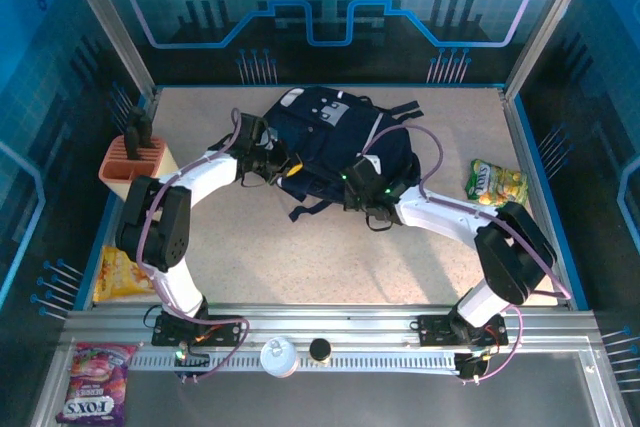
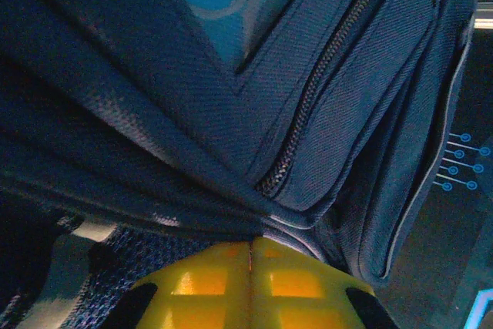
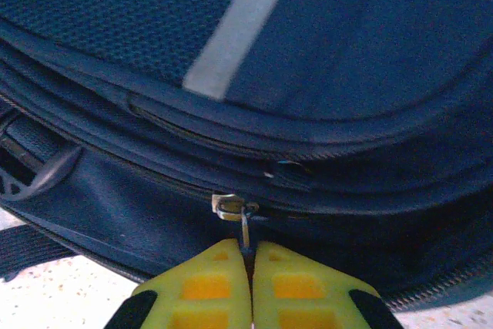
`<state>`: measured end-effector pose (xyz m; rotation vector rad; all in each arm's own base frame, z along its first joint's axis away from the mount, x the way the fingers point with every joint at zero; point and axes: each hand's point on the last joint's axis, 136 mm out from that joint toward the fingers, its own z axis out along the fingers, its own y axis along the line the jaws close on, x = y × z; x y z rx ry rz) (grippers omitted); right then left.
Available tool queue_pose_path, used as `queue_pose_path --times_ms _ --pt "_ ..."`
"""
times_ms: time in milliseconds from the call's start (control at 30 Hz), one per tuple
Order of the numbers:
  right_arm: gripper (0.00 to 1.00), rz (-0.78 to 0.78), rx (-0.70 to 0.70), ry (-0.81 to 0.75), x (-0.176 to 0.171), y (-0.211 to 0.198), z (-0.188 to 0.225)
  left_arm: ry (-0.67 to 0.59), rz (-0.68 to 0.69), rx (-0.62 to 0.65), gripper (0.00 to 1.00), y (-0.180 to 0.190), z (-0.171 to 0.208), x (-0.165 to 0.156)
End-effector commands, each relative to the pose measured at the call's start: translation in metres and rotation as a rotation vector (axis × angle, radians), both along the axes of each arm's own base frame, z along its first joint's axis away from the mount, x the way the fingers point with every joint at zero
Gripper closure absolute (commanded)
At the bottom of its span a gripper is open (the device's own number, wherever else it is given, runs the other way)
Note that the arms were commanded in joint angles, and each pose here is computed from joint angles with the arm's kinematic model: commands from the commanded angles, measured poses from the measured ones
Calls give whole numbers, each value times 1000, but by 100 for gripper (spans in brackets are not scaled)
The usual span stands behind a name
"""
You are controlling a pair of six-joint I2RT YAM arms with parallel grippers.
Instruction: Pack the student bag
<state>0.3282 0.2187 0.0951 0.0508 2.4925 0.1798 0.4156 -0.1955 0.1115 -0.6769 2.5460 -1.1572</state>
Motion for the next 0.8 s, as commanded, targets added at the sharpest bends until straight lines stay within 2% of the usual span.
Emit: queue_pose_path --times_ms 0,133,267,467,567,767 --pt "94 -99 -133 -54 10 -39 21 -61 48 70 100 22 5 23" --pt "95 5 -119 -116 24 -14 43 -67 56 60 99 24 11 22" --pt "95 143 -59 -146 34 26 59 -80 88 30 75 27 25 14" --pt "95 283 40 -160 40 81 73 -78 158 -70 53 28 43 -1" --pt "95 328 77 -156 40 101 75 -65 190 -153 49 24 49 -5" --pt "96 361 130 -141 37 119 75 -31 224 -256 48 16 46 -7"
